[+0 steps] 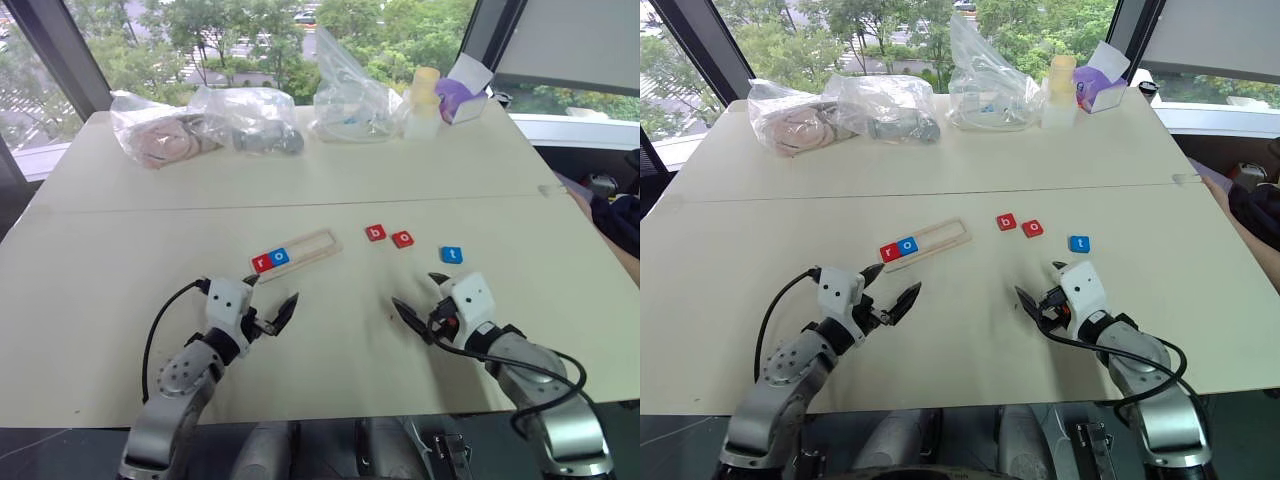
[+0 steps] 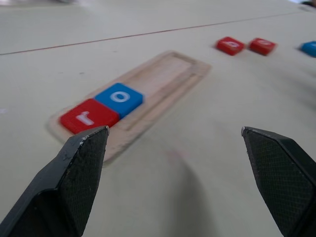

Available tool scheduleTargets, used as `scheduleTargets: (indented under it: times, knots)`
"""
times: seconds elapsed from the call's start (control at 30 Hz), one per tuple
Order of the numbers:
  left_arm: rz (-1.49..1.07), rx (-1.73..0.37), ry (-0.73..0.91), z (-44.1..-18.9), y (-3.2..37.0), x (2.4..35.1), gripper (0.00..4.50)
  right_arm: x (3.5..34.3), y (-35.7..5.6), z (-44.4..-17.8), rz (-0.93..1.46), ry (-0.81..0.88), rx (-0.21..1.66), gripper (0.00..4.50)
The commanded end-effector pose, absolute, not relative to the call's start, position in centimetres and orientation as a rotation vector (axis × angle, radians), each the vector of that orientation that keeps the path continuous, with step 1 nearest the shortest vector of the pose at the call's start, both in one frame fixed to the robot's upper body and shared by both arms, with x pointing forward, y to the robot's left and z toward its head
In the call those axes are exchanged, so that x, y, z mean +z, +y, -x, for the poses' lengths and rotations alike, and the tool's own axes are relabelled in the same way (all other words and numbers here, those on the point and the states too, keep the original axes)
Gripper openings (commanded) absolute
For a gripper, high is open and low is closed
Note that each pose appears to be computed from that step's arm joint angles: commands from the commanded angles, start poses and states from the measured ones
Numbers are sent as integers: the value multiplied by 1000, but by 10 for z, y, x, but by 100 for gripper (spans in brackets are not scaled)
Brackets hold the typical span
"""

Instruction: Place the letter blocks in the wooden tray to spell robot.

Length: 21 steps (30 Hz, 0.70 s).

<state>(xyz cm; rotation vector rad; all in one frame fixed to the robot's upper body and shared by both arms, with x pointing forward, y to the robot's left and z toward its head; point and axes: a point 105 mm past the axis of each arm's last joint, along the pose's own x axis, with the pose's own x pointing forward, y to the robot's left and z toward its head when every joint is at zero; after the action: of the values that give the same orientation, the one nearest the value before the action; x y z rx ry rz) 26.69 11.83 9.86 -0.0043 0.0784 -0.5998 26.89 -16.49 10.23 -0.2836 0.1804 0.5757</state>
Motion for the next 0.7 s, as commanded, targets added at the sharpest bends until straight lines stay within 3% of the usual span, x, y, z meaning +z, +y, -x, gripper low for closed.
scheduleTargets:
  times: [0.03,0.2,0.33,0.7]
  knots:
    - [-28,-728,31,-266,120,129,450,130,-148,-264,321,121,721,446]
    - [-157,-903,73,-281,139,137,450,150,-140,-269,377,92,816,446]
    - [-264,-1015,128,-306,160,138,450,165,-134,-277,410,52,853,446]
    - [-367,-1128,215,-355,170,119,450,179,-124,-278,431,7,876,446]
